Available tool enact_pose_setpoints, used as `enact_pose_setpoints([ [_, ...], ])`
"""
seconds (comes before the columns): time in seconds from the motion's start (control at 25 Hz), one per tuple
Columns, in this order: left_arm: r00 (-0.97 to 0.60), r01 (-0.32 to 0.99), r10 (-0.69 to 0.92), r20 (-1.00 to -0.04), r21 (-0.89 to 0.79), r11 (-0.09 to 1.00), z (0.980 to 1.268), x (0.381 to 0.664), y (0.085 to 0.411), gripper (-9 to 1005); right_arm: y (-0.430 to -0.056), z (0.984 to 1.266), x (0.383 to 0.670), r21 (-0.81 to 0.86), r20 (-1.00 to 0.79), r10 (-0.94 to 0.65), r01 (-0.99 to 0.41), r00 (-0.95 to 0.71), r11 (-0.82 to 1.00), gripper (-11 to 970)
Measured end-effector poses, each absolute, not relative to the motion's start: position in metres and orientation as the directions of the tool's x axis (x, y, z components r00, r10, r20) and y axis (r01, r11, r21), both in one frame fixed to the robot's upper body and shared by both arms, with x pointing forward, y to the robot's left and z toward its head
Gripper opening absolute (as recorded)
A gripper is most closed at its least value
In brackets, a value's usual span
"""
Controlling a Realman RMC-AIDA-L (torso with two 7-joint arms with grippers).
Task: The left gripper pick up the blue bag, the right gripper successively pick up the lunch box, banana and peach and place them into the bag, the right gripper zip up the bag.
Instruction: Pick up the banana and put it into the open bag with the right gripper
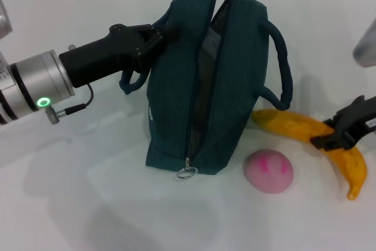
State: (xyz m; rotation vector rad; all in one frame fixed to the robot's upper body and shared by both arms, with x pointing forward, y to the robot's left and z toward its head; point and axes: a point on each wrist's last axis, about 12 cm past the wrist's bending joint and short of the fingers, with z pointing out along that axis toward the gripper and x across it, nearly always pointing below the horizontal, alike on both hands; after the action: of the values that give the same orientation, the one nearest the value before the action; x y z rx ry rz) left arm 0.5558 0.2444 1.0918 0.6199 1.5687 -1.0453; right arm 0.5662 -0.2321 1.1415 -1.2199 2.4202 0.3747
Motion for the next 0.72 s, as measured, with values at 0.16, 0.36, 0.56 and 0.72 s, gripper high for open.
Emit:
enact_pose_setpoints([
  [0.16, -0.265, 0.828, -0.136, -0.955, -0.297, 0.475, 1.092, 0.555, 0.245, 35, -0.268, 1.158, 0.572, 0.09, -0.605, -0.552, -0.739, -0.573, 0.668, 480],
  [0.36, -0.257, 0.829, -0.139, -0.956, -0.292, 0.476, 1.092, 0.555, 0.246, 35, -0.311, 1.169, 0.571, 0.163, -0.792, -0.296, -0.652, -0.534, 0.74, 422],
  [0.56, -0.253, 0.832, -0.138, -0.958, -0.288, 0.474, 1.092, 0.555, 0.246, 36, -0.33, 1.166, 0.564, 0.246, -0.934, -0.008, -0.662, -0.356, 0.708, 428],
  [0.72, -0.253, 0.834, -0.139, -0.957, -0.289, 0.471, 1.092, 0.554, 0.245, 36, -0.321, 1.165, 0.558, 0.26, -0.964, 0.201, -0.765, -0.173, 0.589, 433],
])
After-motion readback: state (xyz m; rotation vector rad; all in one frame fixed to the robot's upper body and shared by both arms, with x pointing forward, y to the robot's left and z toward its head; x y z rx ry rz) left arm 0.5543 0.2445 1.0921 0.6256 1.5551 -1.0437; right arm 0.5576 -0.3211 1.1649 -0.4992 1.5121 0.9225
